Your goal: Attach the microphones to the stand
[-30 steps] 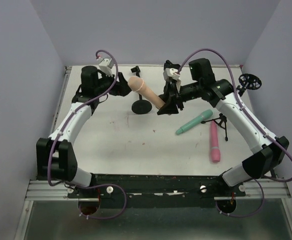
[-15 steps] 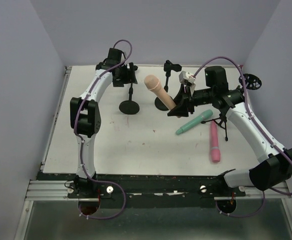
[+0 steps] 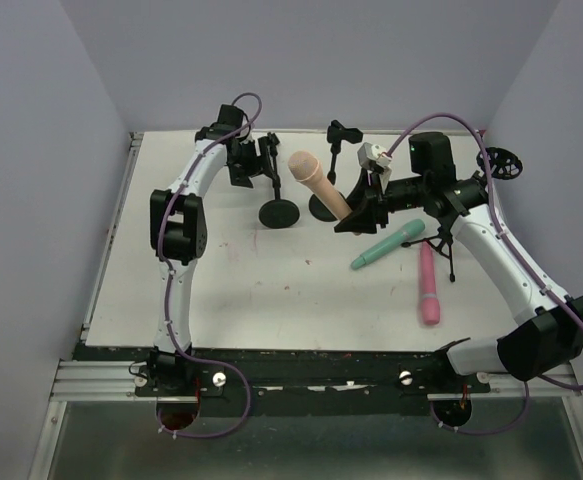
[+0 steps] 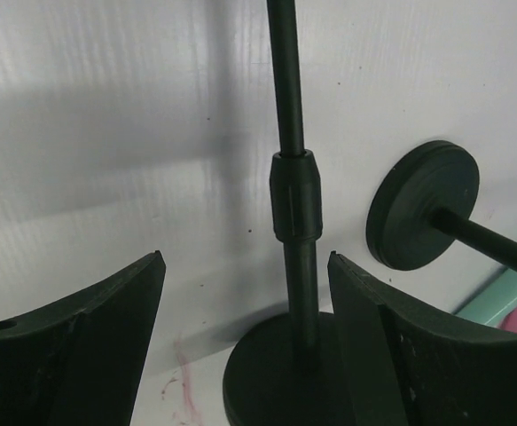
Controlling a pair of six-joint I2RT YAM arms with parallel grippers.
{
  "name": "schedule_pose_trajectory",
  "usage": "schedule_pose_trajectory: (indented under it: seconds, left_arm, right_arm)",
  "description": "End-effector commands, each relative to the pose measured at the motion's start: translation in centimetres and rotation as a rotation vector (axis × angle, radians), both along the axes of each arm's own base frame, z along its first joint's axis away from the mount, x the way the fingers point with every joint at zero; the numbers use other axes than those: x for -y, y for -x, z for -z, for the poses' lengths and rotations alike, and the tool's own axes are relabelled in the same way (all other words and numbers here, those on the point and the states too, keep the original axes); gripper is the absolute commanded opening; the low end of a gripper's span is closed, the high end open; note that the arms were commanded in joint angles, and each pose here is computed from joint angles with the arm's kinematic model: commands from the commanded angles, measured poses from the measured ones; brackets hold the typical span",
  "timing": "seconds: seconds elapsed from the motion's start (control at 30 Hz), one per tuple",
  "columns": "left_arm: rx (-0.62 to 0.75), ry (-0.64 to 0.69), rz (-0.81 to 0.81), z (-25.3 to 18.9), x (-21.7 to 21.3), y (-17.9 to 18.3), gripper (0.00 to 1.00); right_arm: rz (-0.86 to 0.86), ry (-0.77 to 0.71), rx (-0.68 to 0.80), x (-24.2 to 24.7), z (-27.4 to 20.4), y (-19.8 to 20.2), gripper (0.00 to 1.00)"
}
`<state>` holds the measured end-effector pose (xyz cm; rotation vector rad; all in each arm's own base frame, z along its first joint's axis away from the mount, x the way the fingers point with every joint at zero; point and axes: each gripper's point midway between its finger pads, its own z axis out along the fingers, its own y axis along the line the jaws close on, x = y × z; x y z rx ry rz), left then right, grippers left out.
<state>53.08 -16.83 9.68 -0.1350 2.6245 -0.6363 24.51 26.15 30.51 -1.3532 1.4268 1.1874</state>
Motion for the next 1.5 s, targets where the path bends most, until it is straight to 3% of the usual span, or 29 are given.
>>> schedule_pose_trajectory:
  seconds: [0.0, 0.2, 0.43, 0.7, 0.77, 0.9, 1.0, 1.47]
  left_arm:
    - [-0.078, 0.148, -0.093, 0.2, 2.8, -0.5, 0.82]
    - [-0.160, 0.190, -0.169, 1.9, 3.8, -0.5, 0.80]
    - [-0.208, 0.207, -0.162, 1.9, 4.3, -0.1, 0.69]
    - [-0.218, 0.216, -0.124, 1.9, 4.8, 0.5, 0.45]
    - [-0.221, 0.220, -0.122, 1.9, 4.9, 0.6, 0.45]
    - [-0.233, 0.223, -0.113, 1.9, 5.2, 0.9, 0.55]
    - [-0.242, 0.204, -0.113, 2.0, 5.5, 1.4, 0.55]
    - [-0.267, 0.058, -0.055, 2.9, 4.4, 5.4, 0.21]
  right_arm:
    - [-0.032, -0.021, -0.008, 0.1, -0.2, 0.3, 0.17]
    - [-0.038, -0.029, -0.012, 0.2, -0.3, 0.5, 0.17]
    - [-0.047, -0.038, -0.015, 0.2, -0.7, 0.8, 0.17]
    - [-0.058, -0.052, -0.010, 0.4, -1.4, 1.3, 0.17]
    - [-0.058, -0.054, -0.006, 0.4, -1.5, 1.3, 0.17]
    - [-0.056, -0.056, -0.004, 0.5, -1.8, 1.4, 0.17]
    - [-0.060, -0.060, -0.002, 0.6, -1.9, 1.5, 0.17]
    - [-0.065, -0.070, 0.022, 0.8, -2.7, 2.1, 0.17]
